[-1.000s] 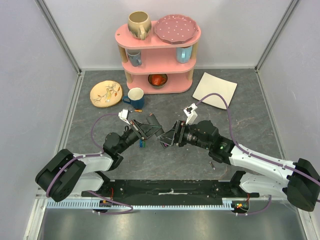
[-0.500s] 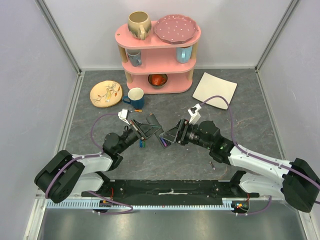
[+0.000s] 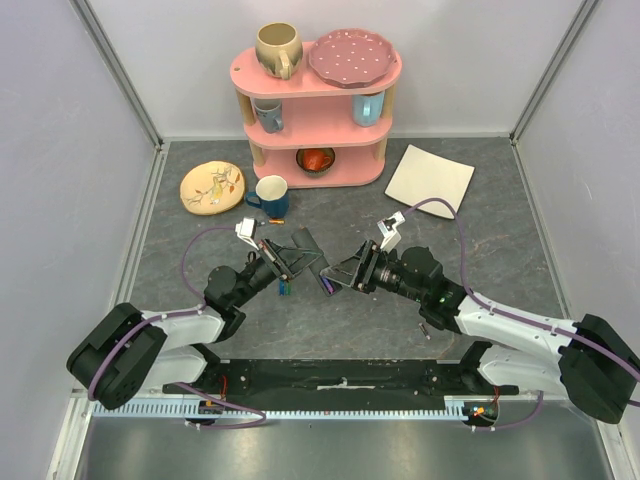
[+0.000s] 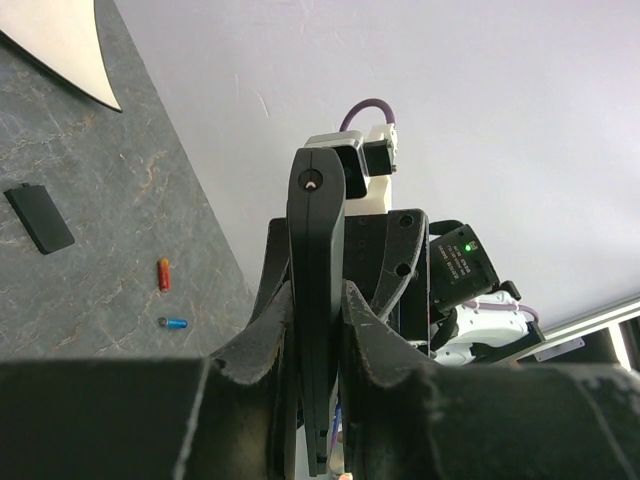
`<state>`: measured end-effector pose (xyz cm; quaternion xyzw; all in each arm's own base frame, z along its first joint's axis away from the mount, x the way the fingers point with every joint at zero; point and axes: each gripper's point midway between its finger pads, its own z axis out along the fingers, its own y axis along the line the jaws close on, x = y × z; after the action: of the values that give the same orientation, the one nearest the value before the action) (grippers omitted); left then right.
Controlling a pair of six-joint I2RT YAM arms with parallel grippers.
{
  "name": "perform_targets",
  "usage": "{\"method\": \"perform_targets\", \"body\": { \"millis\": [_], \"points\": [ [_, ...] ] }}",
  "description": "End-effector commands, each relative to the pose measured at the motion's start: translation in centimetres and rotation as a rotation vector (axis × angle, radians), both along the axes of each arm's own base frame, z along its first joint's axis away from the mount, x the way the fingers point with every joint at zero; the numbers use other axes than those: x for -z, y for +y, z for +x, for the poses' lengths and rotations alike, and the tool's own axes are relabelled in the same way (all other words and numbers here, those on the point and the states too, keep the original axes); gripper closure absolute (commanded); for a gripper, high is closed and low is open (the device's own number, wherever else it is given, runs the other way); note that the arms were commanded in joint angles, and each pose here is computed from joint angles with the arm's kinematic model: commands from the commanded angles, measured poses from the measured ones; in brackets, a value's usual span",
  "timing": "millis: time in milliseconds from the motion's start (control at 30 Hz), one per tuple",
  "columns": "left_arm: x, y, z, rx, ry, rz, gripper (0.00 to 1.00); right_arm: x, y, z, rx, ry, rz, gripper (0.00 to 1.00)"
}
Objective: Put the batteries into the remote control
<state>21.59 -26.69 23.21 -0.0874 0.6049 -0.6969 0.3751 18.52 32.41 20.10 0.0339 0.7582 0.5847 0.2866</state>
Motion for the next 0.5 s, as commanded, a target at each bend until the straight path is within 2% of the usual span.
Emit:
{"method": "perform_targets", "body": {
  "millis": [0,167,333,467],
  "points": [
    [-9.46,2.04,-2.94,-0.006,-0.360,-0.233,0.98,-0.78,0.10,-0.03,-0.005,-0.005,0.050,0.37],
    [-9.56,2.01,-2.86,-0.008,-0.361,-0.235,0.98,-0.73,0.06,-0.04,-0.009,-0.009,0.048,0.37],
    [-9.25,1.86,-2.69,-0.006,-0.353,-0.228,0.98,-1.09,0.06,-0.23,-0.018,-0.023,0.052,0.29],
    [-8.67,1.75,-2.54,-0.005,-0.337,-0.218,0.98,-1.51,-0.01,-0.37,-0.027,-0.044,0.045,0.27]
  ]
}}
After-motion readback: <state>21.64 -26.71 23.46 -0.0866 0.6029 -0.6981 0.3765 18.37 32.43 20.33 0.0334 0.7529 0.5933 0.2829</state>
